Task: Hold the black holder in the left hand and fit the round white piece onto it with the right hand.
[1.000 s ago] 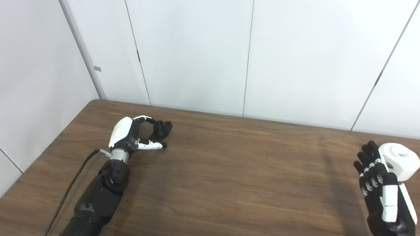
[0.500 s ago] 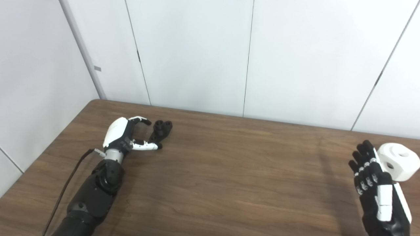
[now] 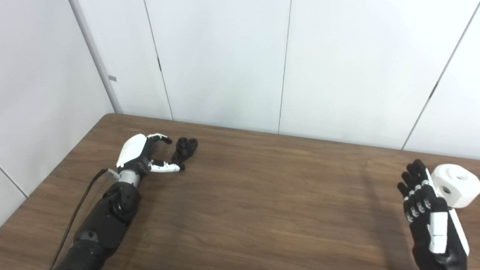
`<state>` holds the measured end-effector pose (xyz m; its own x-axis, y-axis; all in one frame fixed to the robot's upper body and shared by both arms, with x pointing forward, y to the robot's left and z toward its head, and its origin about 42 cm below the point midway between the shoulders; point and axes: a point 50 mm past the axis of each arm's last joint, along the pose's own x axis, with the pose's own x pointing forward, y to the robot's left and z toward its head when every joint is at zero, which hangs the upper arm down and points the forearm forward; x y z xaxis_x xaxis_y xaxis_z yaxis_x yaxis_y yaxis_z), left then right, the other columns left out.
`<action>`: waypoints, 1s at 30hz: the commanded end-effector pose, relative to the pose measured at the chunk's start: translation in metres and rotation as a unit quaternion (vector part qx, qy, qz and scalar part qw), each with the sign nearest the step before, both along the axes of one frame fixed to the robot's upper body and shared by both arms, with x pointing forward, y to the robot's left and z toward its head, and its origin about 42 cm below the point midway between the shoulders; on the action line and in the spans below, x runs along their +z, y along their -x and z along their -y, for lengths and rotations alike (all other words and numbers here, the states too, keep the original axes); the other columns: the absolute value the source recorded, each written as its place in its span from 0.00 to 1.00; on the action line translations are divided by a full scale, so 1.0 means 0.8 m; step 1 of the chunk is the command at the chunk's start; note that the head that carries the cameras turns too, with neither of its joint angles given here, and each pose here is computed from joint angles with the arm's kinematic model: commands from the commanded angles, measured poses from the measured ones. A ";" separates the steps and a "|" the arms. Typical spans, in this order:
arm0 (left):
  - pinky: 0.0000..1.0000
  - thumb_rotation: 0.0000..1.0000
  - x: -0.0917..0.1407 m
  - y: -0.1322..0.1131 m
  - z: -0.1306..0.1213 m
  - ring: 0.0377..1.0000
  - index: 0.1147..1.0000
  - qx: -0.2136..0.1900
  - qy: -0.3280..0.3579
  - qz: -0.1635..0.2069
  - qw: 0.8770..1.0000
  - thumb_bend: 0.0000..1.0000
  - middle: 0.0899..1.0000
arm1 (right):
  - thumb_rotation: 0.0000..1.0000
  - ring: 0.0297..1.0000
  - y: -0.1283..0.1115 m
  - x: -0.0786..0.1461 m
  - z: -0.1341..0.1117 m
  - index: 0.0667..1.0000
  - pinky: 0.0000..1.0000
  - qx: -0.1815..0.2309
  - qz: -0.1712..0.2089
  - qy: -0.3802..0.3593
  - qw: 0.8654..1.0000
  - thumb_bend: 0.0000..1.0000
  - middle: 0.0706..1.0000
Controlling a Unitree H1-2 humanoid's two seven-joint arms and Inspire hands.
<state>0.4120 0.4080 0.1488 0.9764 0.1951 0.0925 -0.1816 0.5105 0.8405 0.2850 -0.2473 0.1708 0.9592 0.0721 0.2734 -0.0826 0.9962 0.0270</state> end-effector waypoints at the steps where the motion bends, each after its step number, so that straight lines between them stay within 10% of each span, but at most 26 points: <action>1: 0.90 0.15 0.024 -0.013 -0.002 0.87 0.67 -0.010 -0.022 0.023 0.999 0.99 0.81 | 0.96 1.00 -0.003 0.020 -0.001 1.00 1.00 -0.002 0.037 0.000 0.999 0.65 1.00; 30: 0.92 0.19 0.016 -0.031 0.023 0.89 0.66 -0.030 -0.014 0.003 0.999 0.96 0.82 | 0.96 1.00 -0.003 0.017 -0.009 1.00 1.00 -0.004 0.034 0.009 0.999 0.70 1.00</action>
<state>0.4235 0.3940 0.1451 0.9849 0.1617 0.0626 -0.1377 0.5105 0.8488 0.2840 -0.2432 0.1696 0.9612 0.0665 0.2678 -0.0721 0.9973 0.0109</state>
